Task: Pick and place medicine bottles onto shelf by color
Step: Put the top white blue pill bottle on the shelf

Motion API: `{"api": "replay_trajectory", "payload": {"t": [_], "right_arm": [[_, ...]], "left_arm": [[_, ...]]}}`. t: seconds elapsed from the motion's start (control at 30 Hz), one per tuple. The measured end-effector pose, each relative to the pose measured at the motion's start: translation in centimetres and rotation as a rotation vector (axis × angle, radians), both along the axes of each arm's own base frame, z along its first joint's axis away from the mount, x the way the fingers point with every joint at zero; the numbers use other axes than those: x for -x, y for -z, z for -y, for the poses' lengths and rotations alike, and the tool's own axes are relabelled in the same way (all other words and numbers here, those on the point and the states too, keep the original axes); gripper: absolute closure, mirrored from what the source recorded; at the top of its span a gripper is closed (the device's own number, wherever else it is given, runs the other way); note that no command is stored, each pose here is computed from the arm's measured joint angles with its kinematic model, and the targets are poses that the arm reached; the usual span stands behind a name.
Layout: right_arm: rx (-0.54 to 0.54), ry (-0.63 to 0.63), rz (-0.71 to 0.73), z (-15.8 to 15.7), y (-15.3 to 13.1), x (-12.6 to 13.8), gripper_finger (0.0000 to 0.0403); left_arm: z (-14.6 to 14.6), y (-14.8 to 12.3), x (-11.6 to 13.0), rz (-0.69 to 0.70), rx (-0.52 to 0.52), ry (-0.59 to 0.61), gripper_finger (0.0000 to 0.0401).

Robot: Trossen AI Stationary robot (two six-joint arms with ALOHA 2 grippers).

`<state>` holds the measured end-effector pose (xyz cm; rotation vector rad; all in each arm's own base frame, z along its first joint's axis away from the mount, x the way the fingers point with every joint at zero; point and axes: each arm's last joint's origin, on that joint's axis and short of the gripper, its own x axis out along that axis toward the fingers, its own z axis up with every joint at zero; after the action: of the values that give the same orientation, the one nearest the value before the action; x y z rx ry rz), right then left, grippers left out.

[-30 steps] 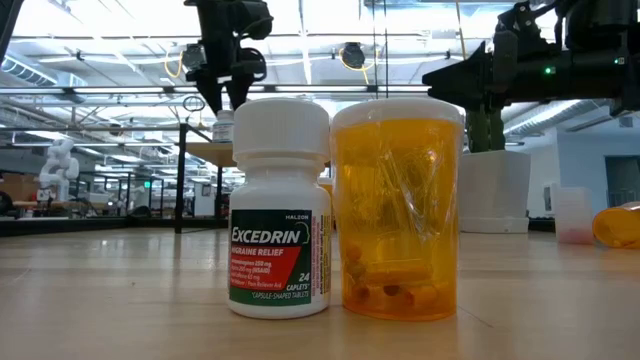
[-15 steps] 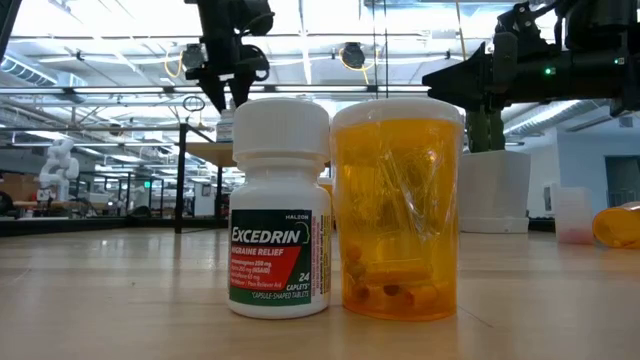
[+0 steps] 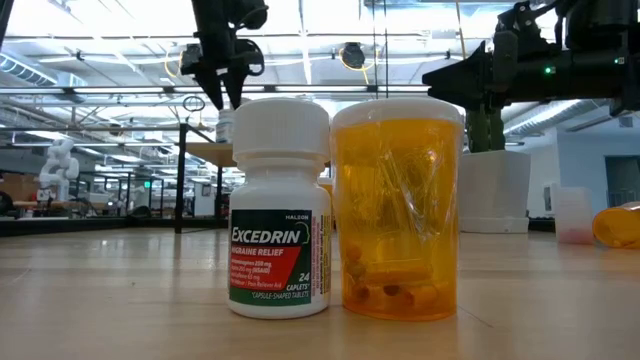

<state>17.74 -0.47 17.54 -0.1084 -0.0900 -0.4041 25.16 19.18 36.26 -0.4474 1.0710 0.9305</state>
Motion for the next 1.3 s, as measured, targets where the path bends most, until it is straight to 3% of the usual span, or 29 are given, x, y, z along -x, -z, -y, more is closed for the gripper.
{"api": "replay_trajectory", "payload": {"t": [0.2,0.37,0.6,0.77,1.0,1.3], "right_arm": [[0.000,0.000,0.009,0.0,-0.1,0.0,0.0078],[0.001,0.000,0.007,0.0,-0.1,0.0,0.0078],[0.005,0.001,-0.031,0.0,0.3,0.0,0.0078],[0.005,0.001,-0.040,0.0,0.4,0.0,0.0078],[-0.001,0.001,-0.013,0.0,0.1,0.0,0.0078],[-0.009,0.002,-0.019,0.0,0.2,0.0,0.0078]], "left_arm": [[1.2,-1.9,1.5,0.024,-0.052,0.006,0.0178],[3.2,-2.1,1.9,-0.040,-0.033,0.089,0.0180],[6.9,1.8,0.1,-0.169,-0.060,0.234,0.0219],[8.6,4.4,-0.4,-0.224,-0.117,0.343,0.0274],[7.5,5.9,-0.6,-0.216,-0.175,0.383,0.0385],[5.1,5.9,-0.5,-0.129,-0.194,0.346,0.0391]]}}
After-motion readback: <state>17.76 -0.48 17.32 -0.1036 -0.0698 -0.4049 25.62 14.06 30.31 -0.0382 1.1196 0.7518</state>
